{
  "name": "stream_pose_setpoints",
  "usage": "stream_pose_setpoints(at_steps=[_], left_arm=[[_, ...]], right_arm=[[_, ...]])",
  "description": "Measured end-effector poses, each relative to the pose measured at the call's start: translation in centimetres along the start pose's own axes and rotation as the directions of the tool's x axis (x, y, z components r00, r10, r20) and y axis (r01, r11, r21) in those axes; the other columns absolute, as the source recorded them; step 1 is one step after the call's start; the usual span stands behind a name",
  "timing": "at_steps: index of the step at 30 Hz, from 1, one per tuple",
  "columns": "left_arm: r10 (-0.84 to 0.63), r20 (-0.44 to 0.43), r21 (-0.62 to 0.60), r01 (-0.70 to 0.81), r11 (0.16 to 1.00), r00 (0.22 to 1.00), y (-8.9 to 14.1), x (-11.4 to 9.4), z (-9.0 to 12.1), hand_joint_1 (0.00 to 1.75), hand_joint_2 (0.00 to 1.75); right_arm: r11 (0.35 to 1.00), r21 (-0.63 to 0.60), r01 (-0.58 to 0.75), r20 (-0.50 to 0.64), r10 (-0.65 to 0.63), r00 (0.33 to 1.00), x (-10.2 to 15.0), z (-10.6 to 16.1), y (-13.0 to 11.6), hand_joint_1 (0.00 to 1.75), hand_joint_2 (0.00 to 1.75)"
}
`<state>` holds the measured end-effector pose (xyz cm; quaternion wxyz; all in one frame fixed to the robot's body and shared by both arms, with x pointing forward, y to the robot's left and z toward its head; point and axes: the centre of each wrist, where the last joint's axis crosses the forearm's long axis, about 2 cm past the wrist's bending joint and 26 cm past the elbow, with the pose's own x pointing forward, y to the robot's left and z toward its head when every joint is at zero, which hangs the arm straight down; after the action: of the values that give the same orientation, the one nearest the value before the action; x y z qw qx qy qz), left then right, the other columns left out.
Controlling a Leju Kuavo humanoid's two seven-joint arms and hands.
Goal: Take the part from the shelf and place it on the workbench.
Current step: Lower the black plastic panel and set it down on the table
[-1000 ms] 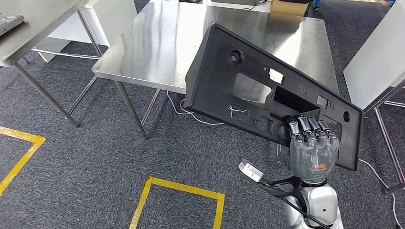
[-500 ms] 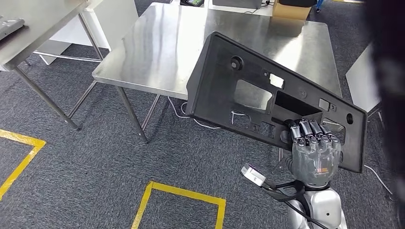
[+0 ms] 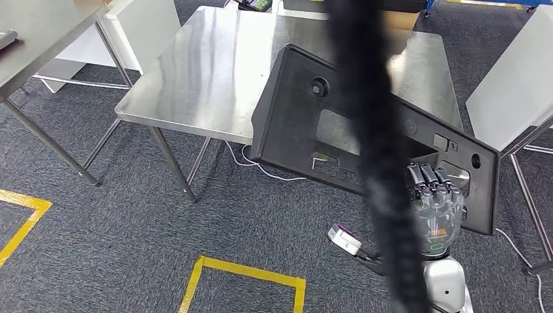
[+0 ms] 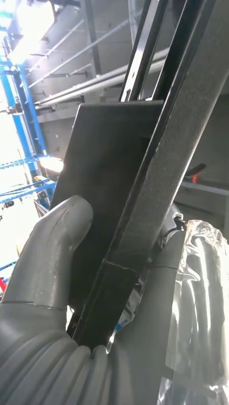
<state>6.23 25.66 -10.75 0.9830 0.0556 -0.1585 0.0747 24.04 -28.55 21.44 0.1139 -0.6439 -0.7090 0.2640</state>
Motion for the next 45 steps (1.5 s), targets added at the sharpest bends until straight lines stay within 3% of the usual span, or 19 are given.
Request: stream_pose_setpoints(at_steps=[45], left_arm=[[-0.013,0.014,0.025,0.012,1.000,1.000,0.1,-0.1,0.0,0.00,1.75]], right_arm=[[1.000,0.029,0.002,0.000,-0.002,1.000,-0.3,0.1,1.1,1.75,1.75]])
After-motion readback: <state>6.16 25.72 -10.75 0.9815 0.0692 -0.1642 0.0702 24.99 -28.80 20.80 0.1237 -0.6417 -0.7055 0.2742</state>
